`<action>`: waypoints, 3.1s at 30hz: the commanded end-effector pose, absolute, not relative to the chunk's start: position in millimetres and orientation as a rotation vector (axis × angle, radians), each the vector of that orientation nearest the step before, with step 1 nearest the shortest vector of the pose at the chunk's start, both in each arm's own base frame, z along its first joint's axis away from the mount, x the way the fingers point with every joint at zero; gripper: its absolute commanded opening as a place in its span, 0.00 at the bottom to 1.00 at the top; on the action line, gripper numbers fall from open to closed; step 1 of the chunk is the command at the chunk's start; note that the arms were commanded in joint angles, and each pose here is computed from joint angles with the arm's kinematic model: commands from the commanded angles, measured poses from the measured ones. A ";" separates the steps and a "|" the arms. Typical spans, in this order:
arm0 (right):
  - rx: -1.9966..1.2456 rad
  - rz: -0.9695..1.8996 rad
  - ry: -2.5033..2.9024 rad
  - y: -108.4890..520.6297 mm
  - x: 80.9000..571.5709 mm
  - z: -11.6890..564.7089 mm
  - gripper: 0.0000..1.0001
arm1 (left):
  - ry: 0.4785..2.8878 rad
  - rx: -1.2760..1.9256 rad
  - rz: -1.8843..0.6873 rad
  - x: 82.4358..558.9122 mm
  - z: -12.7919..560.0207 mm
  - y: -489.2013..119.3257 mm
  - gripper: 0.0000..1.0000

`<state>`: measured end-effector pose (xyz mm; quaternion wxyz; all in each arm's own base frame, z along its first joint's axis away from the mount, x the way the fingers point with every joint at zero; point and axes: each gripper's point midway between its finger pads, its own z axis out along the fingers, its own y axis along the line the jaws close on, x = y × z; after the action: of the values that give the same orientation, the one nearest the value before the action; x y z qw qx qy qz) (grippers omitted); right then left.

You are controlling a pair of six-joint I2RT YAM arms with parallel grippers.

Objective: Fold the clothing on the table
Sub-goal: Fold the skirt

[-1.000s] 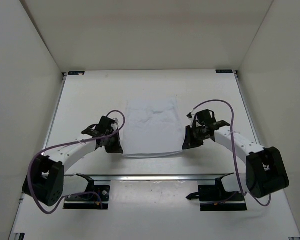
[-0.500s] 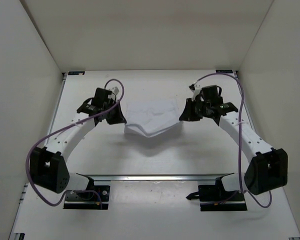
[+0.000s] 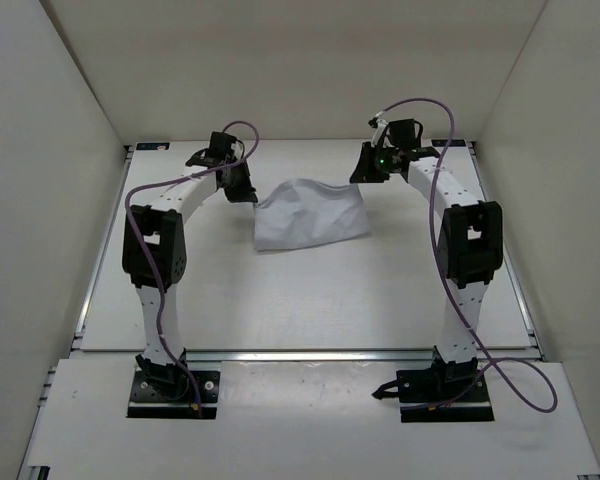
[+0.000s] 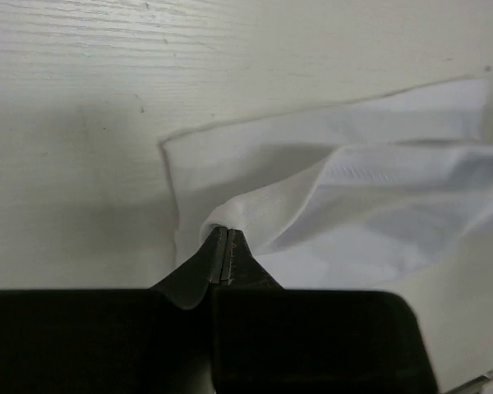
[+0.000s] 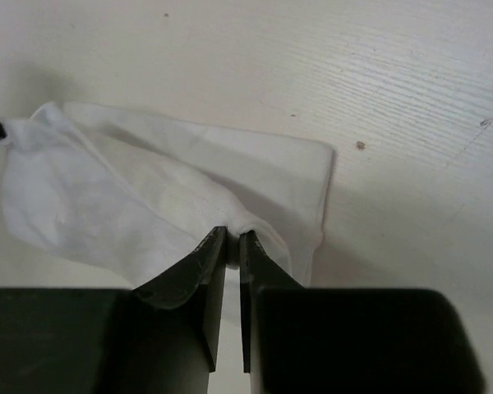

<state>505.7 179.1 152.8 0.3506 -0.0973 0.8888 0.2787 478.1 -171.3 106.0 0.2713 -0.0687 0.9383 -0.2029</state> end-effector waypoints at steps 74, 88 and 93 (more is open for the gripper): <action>-0.298 1.167 2.359 253.3 469.8 77.6 0.00 | 2.437 -0.211 -0.728 400.6 55.2 -253.9 0.00; -0.133 0.981 2.496 199.1 496.9 17.3 0.00 | 2.566 -0.330 -0.472 377.7 3.6 -177.3 0.00; -0.090 1.072 2.450 186.0 494.0 42.0 0.00 | 2.543 -0.335 -0.463 384.4 19.1 -165.1 0.00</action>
<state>483.4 215.8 27.5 0.1999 -0.0502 0.8885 0.4101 391.7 -193.1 18.8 0.2672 -0.1199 0.9309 -0.2184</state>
